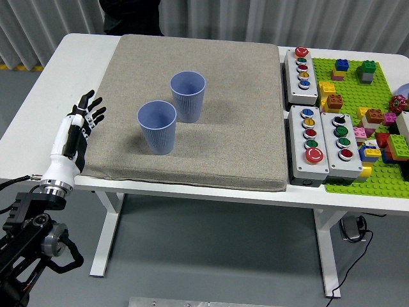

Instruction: Pick cup pour cup place

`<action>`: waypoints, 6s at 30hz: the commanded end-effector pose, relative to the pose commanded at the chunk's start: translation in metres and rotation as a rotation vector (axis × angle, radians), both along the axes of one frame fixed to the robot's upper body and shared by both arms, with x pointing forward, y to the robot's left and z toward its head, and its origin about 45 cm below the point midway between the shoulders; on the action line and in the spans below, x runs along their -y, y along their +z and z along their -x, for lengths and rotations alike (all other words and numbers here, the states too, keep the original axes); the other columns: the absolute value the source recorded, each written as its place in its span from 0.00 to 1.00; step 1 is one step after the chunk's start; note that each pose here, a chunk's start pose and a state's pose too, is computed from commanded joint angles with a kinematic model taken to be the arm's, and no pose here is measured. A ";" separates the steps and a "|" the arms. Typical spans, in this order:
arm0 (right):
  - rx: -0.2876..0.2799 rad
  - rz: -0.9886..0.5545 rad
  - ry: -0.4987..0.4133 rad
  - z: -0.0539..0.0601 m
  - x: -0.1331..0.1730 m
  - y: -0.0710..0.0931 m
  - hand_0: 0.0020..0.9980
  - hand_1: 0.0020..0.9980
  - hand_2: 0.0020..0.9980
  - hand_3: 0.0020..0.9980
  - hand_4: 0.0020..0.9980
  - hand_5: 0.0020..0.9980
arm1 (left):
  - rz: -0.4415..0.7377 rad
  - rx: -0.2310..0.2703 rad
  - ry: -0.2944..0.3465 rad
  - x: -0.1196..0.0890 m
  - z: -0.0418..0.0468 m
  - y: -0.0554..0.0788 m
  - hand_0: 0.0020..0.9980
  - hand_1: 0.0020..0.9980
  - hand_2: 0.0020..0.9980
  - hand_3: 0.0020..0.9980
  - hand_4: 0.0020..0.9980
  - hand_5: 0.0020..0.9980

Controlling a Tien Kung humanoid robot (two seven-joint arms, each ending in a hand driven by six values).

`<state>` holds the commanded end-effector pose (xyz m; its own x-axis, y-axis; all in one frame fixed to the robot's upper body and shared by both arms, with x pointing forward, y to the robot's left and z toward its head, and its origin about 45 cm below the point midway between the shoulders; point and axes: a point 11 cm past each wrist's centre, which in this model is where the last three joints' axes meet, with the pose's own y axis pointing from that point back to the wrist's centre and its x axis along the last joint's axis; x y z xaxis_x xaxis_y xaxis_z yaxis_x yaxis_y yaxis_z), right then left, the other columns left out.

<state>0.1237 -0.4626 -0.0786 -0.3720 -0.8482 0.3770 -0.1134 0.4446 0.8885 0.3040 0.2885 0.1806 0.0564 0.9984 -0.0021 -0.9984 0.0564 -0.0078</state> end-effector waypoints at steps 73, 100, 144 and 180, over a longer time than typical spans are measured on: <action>0.016 0.000 -0.006 -0.007 -0.001 0.002 0.70 0.63 0.59 0.59 0.00 0.25 | -0.463 -0.036 -0.181 0.056 -0.0512 -0.030 0.92 0.93 1.00 1.00 0.94 0.35; 0.023 -0.001 -0.003 -0.011 -0.001 0.003 0.70 0.63 0.59 0.59 0.00 0.25 | -0.444 -0.047 -0.177 0.062 -0.0706 -0.031 0.92 0.93 1.00 1.00 0.94 0.38; 0.030 -0.002 0.000 -0.015 -0.001 0.004 0.70 0.63 0.60 0.59 0.00 0.26 | -0.421 -0.005 -0.172 0.072 -0.0751 -0.027 0.59 0.47 0.47 0.48 0.91 0.34; 0.042 0.008 -0.008 -0.017 0.005 0.007 0.70 0.63 0.60 0.59 0.00 0.25 | -0.861 0.081 -0.209 0.029 -0.1229 0.050 0.55 0.44 0.46 0.47 0.87 0.27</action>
